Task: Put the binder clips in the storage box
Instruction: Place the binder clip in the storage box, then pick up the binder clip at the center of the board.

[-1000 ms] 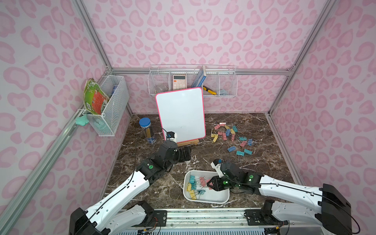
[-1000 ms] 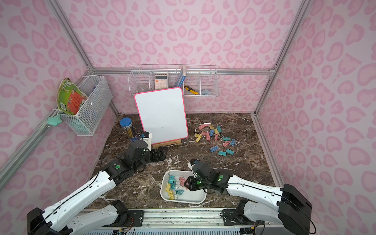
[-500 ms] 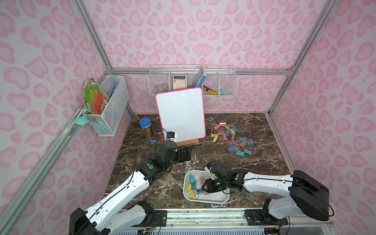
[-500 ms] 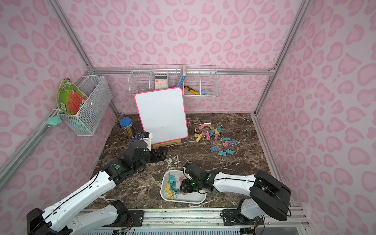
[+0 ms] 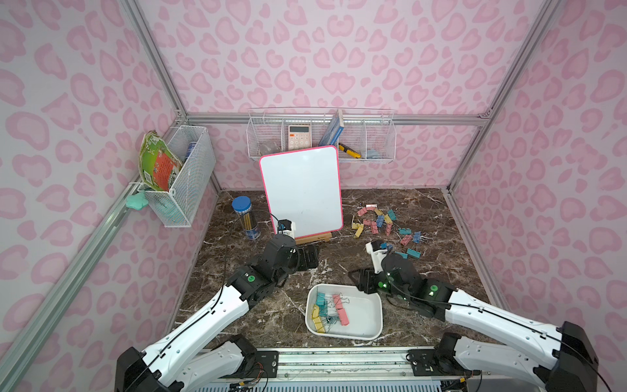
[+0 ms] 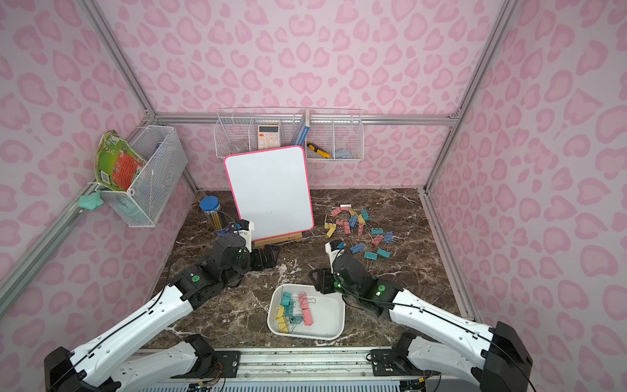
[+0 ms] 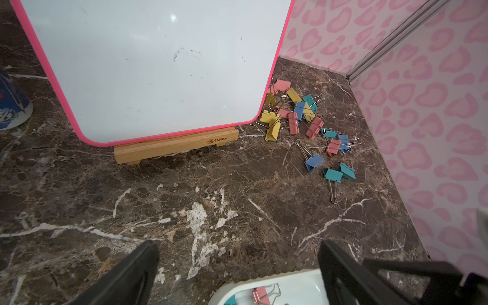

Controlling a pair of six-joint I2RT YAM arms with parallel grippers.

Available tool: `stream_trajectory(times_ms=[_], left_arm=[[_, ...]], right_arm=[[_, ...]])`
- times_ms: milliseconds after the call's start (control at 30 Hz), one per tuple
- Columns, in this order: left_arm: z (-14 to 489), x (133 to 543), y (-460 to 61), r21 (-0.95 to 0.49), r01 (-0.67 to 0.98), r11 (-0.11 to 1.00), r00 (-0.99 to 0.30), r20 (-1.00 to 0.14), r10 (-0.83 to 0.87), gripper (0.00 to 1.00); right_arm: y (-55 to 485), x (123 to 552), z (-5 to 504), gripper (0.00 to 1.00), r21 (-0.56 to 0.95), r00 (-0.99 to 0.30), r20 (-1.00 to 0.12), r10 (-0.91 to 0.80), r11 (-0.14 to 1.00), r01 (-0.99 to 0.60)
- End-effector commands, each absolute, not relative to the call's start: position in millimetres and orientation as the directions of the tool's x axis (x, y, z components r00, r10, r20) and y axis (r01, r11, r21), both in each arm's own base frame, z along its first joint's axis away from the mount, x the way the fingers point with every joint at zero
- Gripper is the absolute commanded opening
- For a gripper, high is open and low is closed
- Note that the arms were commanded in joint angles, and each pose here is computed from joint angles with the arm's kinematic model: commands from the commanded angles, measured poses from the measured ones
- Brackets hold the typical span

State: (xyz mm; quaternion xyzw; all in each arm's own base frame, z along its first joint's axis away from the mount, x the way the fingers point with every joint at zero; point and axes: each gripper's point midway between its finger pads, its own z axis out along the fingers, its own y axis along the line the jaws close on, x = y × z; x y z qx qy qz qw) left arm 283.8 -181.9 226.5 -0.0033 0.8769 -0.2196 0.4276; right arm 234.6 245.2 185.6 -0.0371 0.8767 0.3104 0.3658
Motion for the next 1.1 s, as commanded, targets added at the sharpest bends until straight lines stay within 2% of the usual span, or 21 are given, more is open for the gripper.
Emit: stream_trajectory(times_ms=[0,100,300,500,700,833,1067], left_arm=[[231.2,283.8,-183.7,-0.392,0.199,0.898,-0.625,-0.757,-0.192,0.99],[232.3,282.6,-188.7,-0.397,0.227,0.889,-0.628,-0.757,-0.177,0.99],[245.2,266.9,-231.5,-0.431,0.471,0.77,-0.634,-0.772,-0.044,0.99],[242.3,264.9,-245.5,-0.434,0.508,0.744,-0.644,-0.765,-0.006,0.99],[238.9,266.2,-241.2,-0.416,0.494,0.764,-0.641,-0.768,-0.004,0.99],[236.8,266.6,-239.6,-0.412,0.487,0.77,-0.643,-0.766,-0.003,0.99],[236.4,267.6,-239.1,-0.41,0.481,0.774,-0.644,-0.765,-0.005,0.99]], right_arm=[[150.9,277.6,170.2,0.56,0.369,-0.667,-0.686,0.29,0.929,0.025],[84.0,305.9,147.1,0.53,0.324,-0.661,-0.637,0.397,0.916,0.237],[53.1,332.6,99.7,0.53,0.177,-0.768,-0.523,0.369,0.929,0.326],[55.4,355.9,72.3,0.69,0.11,-0.822,-0.492,0.287,0.957,0.269],[70.8,360.5,52.4,0.7,0.148,-0.846,-0.455,0.276,0.961,0.234],[75.7,362.4,49.3,0.76,0.174,-0.841,-0.477,0.254,0.966,0.193],[73.2,369.0,36.1,0.77,0.119,-0.865,-0.45,0.222,0.975,0.188]])
